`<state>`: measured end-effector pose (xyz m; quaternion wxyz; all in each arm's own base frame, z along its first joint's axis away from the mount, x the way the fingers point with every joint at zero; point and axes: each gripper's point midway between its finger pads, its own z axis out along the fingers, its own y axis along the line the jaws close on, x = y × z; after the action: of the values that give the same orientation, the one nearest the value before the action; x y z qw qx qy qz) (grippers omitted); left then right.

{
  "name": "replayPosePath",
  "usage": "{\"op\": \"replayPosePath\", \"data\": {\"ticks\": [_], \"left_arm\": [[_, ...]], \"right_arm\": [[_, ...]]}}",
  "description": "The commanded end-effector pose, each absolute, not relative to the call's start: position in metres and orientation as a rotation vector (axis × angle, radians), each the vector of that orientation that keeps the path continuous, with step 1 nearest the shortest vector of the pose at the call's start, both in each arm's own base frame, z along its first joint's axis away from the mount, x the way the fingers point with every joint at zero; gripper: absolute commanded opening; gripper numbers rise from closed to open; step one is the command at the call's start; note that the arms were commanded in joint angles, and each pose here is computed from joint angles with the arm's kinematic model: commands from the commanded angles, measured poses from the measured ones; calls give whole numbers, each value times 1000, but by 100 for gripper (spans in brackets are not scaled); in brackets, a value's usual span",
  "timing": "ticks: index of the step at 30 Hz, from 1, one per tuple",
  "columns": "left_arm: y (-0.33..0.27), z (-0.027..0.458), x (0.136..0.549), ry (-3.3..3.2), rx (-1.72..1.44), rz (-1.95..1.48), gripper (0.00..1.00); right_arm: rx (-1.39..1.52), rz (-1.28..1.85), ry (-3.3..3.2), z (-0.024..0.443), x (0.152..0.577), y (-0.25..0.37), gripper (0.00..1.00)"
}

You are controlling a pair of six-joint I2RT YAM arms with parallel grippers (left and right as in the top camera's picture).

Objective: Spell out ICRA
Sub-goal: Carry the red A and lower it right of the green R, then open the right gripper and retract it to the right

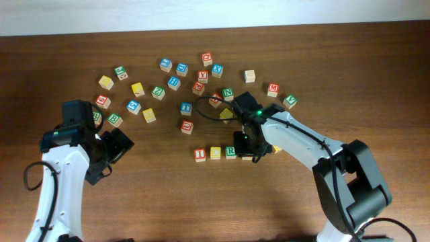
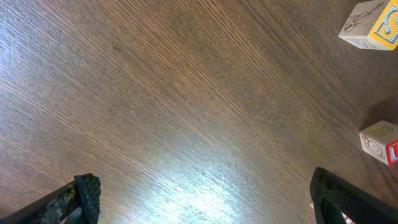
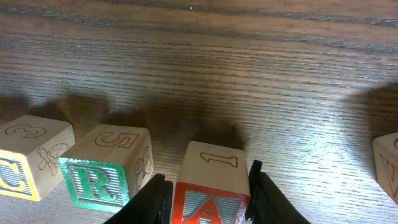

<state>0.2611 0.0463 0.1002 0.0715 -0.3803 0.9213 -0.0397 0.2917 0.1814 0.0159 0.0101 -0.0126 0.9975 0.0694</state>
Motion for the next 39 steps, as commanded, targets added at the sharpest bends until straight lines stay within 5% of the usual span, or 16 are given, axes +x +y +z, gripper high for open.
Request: {"op": "replayPosePath", "data": {"ticks": [1, 12, 15, 28, 37, 38, 39], "left_arm": [[47, 106, 264, 2741, -1156, -132, 99], [47, 106, 264, 2741, -1156, -132, 99], [47, 106, 264, 2741, -1156, -132, 99], [47, 106, 264, 2741, -1156, -132, 99], [47, 106, 264, 2741, -1156, -132, 99], [47, 106, 264, 2741, -1156, -132, 99], [47, 106, 264, 2741, -1156, -132, 99]], "right_arm": [[-32, 192, 3105, 16, 291, 179, 32], [-34, 215, 3089, 17, 295, 182, 27], [-34, 214, 3090, 17, 295, 182, 35], [-26, 206, 3091, 69, 318, 175, 37], [-36, -77, 2932, 229, 303, 122, 42], [-18, -116, 2891, 246, 295, 108, 57], [8, -143, 2871, 256, 289, 96, 83]]}}
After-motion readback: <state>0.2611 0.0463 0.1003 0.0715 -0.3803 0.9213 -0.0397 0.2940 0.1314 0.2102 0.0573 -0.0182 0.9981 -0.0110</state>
